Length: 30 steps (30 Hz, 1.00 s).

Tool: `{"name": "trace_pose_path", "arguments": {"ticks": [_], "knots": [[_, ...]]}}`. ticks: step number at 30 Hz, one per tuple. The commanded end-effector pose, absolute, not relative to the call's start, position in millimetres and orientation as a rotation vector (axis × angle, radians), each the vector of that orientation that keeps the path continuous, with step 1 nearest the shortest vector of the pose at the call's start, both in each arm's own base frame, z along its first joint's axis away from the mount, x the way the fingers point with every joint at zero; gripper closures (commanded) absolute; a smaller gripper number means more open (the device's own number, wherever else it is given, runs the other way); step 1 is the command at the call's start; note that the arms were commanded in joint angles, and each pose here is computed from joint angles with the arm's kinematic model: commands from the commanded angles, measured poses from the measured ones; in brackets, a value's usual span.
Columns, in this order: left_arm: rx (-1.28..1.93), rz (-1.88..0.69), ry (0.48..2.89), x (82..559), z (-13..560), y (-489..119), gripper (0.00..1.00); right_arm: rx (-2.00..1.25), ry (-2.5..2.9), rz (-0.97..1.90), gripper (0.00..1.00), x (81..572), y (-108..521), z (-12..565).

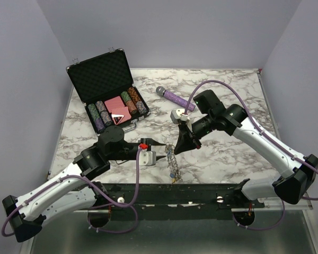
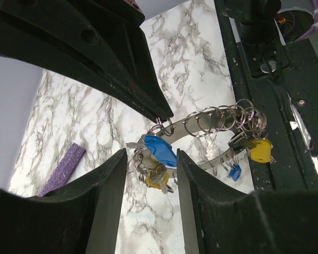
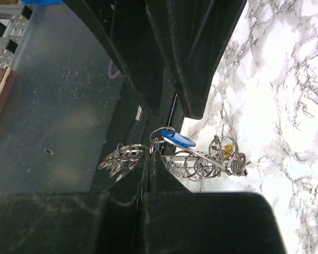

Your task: Put the keys on the keyring

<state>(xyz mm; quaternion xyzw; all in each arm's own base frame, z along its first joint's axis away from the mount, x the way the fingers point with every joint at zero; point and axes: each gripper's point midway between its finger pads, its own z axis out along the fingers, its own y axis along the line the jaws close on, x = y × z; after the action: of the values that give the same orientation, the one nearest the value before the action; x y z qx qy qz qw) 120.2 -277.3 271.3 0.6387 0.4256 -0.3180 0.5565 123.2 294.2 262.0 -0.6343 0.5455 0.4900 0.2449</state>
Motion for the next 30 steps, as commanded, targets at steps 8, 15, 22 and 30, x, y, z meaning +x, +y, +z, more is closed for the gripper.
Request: {"name": "trace_pose_path", "arguments": {"ticks": [8,15,22,30], "knots": [[1.612,-0.802,0.89,108,281,-288,0.56,-1.727,1.463,1.371,1.0,121,296,268],[1.631,-0.802,0.884,109,281,-291,0.62,-1.726,1.47,1.37,1.0,121,295,266],[1.634,-0.796,0.869,111,285,-293,0.66,-1.725,1.479,1.376,1.0,120,295,265],[1.658,-0.796,0.864,110,285,-293,0.72,-1.72,1.481,1.379,1.0,120,295,266]]}}
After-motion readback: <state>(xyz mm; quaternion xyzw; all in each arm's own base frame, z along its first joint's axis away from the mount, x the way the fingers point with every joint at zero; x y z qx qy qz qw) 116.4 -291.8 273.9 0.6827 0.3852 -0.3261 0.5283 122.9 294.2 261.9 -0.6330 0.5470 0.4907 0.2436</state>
